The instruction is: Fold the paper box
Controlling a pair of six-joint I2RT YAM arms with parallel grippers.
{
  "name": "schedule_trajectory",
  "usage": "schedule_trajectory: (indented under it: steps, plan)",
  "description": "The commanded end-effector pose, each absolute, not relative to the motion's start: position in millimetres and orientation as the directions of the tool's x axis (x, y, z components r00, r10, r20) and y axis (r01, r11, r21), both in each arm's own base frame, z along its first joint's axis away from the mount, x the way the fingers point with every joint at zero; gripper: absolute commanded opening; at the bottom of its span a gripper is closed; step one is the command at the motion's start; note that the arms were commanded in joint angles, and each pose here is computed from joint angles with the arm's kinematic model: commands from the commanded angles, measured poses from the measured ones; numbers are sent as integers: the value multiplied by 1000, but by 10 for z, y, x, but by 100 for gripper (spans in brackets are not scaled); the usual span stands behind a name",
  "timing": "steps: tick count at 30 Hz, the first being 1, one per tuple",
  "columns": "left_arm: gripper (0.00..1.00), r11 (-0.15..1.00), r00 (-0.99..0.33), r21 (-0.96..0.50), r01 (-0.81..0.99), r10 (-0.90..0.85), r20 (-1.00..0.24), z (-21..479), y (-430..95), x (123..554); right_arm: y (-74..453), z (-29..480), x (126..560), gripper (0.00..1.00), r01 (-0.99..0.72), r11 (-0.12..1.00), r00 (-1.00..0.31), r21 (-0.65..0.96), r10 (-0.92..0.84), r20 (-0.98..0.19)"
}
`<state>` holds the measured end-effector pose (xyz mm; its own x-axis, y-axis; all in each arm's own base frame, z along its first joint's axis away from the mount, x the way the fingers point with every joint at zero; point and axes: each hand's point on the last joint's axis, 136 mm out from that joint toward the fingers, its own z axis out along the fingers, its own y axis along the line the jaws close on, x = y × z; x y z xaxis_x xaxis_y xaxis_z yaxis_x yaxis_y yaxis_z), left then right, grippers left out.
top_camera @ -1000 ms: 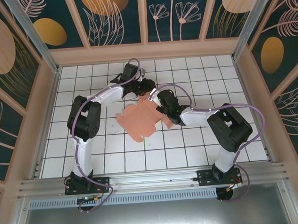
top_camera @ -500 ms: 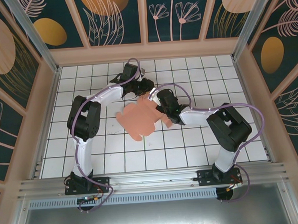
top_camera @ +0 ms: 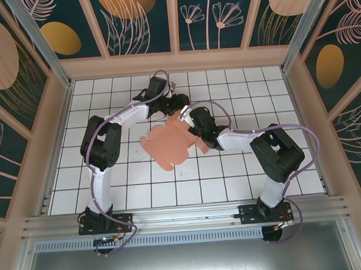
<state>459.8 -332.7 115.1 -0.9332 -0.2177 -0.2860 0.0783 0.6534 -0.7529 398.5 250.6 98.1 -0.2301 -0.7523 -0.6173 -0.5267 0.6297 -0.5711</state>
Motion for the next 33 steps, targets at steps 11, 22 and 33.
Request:
schedule_trajectory:
  steps: [11, 22, 33]
  plan:
    - [99, 778, -676, -593, 210, -323, -663, 2027, -2572, 4742, 2332, 1233, 4059, 0, -470, 655, -228, -591, -738, -636]
    - [99, 840, -583, -525, 139, -359, -729, 1898, -1852, 4852, 2267, 1411, 4075, 0, -430, 623, -188, -654, -770, -610]
    - [99, 857, -569, -509, 74, -383, -727, 1692, -1391, 4938, 2334, 1587, 4126, 0, -333, 453, -114, -827, -890, -441]
